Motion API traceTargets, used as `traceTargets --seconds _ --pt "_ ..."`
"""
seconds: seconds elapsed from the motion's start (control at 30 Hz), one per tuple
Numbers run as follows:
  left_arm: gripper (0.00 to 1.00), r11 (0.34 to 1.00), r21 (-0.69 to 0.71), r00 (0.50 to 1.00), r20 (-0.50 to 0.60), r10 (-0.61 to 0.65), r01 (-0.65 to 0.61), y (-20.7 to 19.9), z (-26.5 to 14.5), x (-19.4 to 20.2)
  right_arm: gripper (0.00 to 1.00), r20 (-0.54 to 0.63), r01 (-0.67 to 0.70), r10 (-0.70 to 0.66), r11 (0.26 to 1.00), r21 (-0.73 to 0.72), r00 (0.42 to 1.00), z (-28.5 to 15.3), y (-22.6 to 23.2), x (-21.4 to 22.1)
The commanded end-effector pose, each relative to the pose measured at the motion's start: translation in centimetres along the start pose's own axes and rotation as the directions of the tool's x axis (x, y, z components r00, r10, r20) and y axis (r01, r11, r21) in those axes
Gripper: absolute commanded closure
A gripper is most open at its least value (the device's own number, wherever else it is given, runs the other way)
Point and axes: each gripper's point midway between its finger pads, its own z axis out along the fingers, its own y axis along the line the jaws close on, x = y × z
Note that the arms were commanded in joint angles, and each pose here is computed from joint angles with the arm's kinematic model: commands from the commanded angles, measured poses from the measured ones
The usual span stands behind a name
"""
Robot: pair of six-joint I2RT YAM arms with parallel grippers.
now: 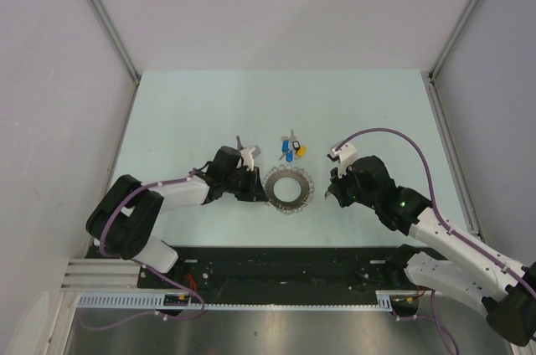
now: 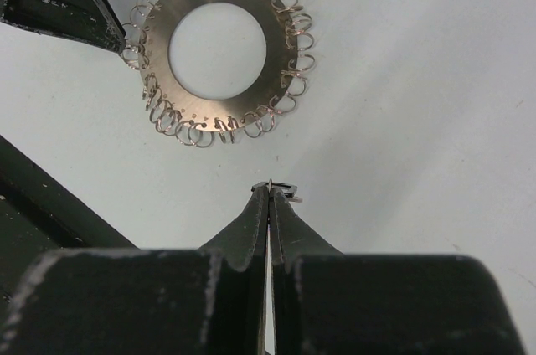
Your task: Put the keys on the keyring
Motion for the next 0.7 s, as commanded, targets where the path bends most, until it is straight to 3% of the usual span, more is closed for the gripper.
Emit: traceTargets --seconds 0.0,0.67 --pt "0.8 1.0 -0.007 0.999 0.042 0.004 -0.004 0.08 -0.21 -0.9 1.0 0.045 0.002 -0.001 1.0 -0.014 0.999 -0.1 0.4 -1.54" --pt "0.89 0.999 -0.038 0.999 0.035 -0.01 0.011 1.01 0.05 -0.24 1.0 0.035 0.001 -0.001 1.0 -0.019 0.999 0.1 0.52 -1.36"
